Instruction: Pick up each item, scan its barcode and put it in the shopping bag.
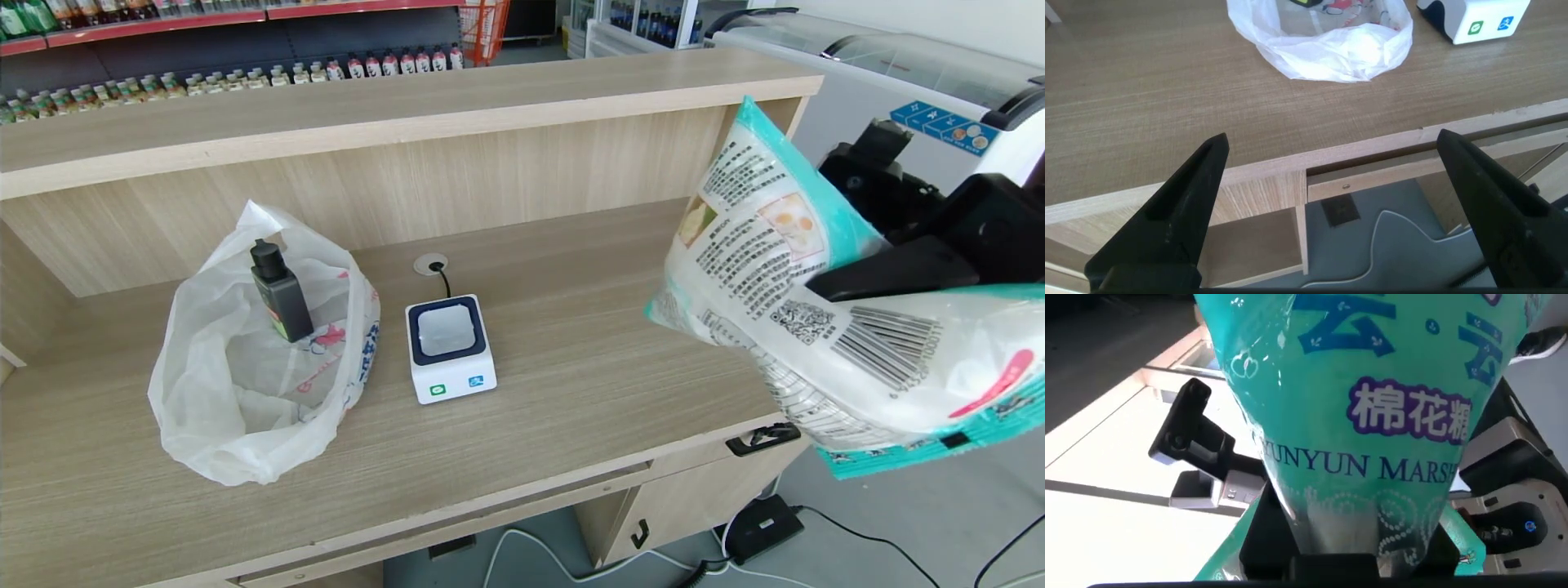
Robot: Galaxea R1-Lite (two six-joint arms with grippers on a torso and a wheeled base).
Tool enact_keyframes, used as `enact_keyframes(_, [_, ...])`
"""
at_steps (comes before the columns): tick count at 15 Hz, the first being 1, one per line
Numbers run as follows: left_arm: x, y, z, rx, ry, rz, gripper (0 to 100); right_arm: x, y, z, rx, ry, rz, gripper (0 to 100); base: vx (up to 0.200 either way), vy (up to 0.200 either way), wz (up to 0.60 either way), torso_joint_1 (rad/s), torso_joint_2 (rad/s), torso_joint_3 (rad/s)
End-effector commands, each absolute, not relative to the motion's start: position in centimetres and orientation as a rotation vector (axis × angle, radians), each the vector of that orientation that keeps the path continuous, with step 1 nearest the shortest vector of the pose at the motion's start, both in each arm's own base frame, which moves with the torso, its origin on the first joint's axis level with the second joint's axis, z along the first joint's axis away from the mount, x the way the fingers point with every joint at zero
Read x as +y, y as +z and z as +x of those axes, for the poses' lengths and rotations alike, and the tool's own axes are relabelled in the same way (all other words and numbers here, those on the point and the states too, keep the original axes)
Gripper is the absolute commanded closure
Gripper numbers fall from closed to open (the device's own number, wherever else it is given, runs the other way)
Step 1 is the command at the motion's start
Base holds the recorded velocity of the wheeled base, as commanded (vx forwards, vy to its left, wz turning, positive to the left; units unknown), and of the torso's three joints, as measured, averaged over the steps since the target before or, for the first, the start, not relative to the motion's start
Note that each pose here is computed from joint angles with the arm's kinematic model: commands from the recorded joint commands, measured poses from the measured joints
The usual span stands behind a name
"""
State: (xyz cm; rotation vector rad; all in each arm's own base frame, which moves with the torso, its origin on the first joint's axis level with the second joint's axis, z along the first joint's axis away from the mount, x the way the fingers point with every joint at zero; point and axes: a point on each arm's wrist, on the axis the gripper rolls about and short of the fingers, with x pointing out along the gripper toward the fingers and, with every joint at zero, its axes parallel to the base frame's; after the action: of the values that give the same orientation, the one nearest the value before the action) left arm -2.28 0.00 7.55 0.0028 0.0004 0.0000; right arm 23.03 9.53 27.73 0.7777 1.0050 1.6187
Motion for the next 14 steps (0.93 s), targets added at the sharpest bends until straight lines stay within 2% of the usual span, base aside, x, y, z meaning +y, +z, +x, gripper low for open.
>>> enact_keyframes(1, [0.0, 7.5, -2.3, 0.000, 0.000, 0.003, 0, 9.7, 27.5, 23.3, 1.024, 1.642, 0.764, 100, 0.000, 0.000, 0.00, 0.000, 0.00, 0.000])
enact_keyframes(4, [0.0, 7.5, -2.3, 0.000, 0.000, 0.003, 0, 10.6, 28.0, 23.5, 0.949, 1.714, 0.682, 100, 0.000, 0.000, 0.00, 0.000, 0.00, 0.000])
enact_keyframes(9, [0.0, 7.5, -2.3, 0.000, 0.000, 0.003, 0, 12.7, 28.7, 22.5, 0.949, 1.808, 0.621, 100, 0.000, 0.000, 0.00, 0.000, 0.00, 0.000])
enact_keyframes(14, [0.0, 7.5, -2.3, 0.000, 0.000, 0.003, 0, 13.5, 28.7, 22.7, 0.938, 1.837, 0.600, 100, 0.000, 0.000, 0.00, 0.000, 0.00, 0.000])
